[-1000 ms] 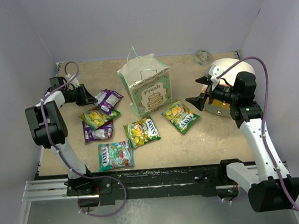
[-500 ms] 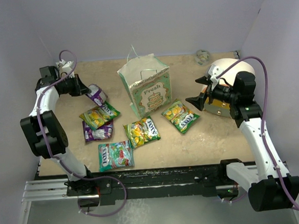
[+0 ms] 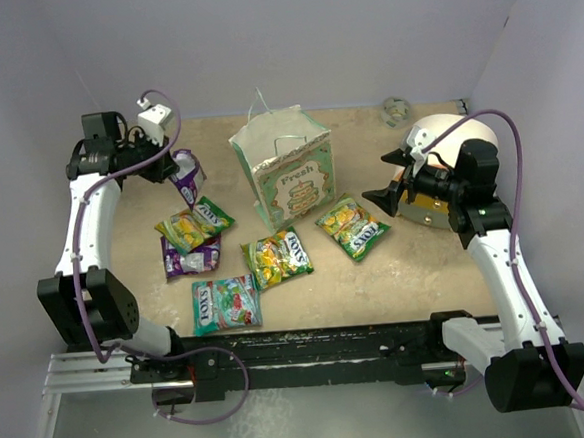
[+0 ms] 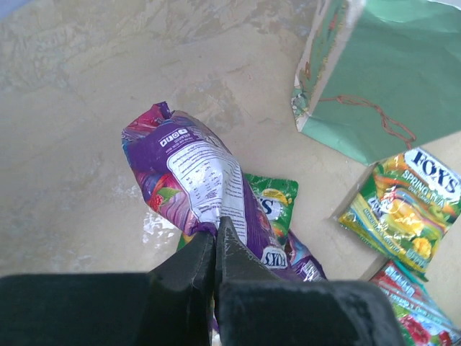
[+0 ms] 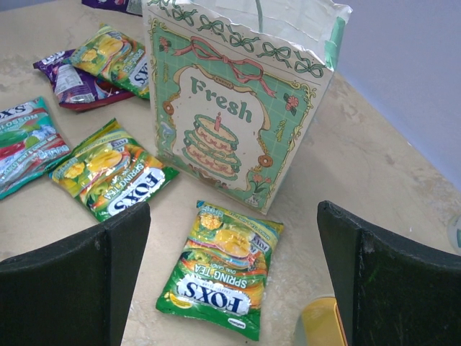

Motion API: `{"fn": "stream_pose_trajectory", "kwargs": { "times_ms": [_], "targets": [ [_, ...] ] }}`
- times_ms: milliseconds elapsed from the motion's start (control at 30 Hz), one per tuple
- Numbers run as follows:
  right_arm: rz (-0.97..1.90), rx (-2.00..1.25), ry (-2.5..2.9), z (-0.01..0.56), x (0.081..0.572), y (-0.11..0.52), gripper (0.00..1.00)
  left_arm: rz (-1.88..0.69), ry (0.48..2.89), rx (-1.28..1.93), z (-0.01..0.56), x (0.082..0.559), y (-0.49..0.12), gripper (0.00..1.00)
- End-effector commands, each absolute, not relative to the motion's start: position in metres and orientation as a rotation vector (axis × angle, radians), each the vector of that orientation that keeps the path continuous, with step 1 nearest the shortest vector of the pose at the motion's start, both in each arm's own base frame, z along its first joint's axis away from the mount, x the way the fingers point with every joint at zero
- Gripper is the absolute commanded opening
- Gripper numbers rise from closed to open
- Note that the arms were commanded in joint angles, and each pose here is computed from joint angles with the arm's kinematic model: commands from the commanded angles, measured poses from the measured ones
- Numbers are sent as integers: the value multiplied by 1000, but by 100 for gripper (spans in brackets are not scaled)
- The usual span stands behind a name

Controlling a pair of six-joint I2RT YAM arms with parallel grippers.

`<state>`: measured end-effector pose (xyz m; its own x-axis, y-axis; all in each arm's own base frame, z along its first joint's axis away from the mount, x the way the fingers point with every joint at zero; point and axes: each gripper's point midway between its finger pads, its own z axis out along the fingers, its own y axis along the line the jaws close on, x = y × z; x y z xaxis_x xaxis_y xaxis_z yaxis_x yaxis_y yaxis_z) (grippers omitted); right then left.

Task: Place the snacks into the paper bag
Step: Pick up the snack from the center of the board.

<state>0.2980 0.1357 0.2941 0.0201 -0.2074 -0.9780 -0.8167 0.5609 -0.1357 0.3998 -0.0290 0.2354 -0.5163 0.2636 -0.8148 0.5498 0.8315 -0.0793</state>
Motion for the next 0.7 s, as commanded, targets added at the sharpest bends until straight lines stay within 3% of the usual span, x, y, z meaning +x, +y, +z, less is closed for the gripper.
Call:
{"fn": "stream_pose_trajectory", "kwargs": {
  "times_ms": [0,667],
  "targets": [
    [607,-925,1466,305,298,139,100,-224,2004,725,286,395,-35,0],
    [605,-923,1457,307,297,139,100,-53,1676,844,408,367,-60,0]
  ]
}}
